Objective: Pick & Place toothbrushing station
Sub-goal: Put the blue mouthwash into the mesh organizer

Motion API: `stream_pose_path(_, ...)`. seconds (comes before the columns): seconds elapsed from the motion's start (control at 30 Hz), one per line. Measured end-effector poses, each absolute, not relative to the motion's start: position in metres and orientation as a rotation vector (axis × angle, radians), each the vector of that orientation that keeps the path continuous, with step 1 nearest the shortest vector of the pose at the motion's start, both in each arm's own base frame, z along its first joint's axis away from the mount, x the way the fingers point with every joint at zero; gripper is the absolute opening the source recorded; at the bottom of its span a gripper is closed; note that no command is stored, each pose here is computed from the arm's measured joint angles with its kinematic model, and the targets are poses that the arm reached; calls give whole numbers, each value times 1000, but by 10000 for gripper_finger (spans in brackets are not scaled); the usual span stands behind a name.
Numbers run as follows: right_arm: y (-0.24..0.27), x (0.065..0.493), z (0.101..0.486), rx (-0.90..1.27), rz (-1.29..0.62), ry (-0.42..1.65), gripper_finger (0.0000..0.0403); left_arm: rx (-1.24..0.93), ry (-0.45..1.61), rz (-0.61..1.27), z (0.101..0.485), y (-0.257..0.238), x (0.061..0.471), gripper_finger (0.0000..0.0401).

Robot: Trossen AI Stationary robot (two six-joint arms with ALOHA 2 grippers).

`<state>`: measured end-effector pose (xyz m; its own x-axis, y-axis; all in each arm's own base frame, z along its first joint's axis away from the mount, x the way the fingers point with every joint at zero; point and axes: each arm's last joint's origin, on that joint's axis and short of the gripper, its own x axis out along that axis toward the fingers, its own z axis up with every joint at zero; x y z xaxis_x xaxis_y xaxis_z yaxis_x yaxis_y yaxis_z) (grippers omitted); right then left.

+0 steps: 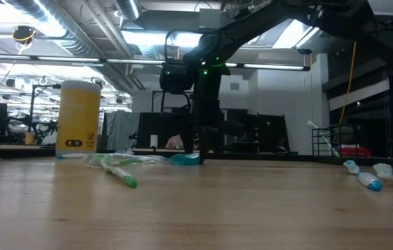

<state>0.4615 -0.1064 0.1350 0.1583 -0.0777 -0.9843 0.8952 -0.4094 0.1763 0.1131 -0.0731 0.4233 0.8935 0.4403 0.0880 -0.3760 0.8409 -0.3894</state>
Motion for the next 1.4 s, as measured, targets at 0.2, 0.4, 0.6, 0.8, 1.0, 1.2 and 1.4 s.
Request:
stream_pose_path(0.2, -106, 462, 135, 1556, -1391, 813, 94, -375, -173, 443, 423, -75, 114, 147)
stream_pose_path(0.4, -107, 463, 136, 1528, -1377, 796, 94, -378, -173, 454, 422, -75, 114, 147)
stream_pose_path(0.6, -100, 469, 153, 1316, -1320, 655, 94, -378, -173, 459, 422, -75, 114, 147)
stream_pose_path(0.8, -91, 480, 192, 1179, -1136, 504, 93, -379, -170, 474, 421, -76, 116, 147)
stream_pose_path(1.0, -75, 482, 251, 902, -856, 441, 93, -384, -170, 494, 421, -76, 115, 147)
stream_pose_path(1.2, -52, 459, 306, 616, -817, 418, 93, -387, -170, 497, 421, -76, 115, 147)
stream_pose_path(1.4, -32, 406, 343, 384, -1010, 532, 93, -382, -165, 544, 419, -76, 116, 147)
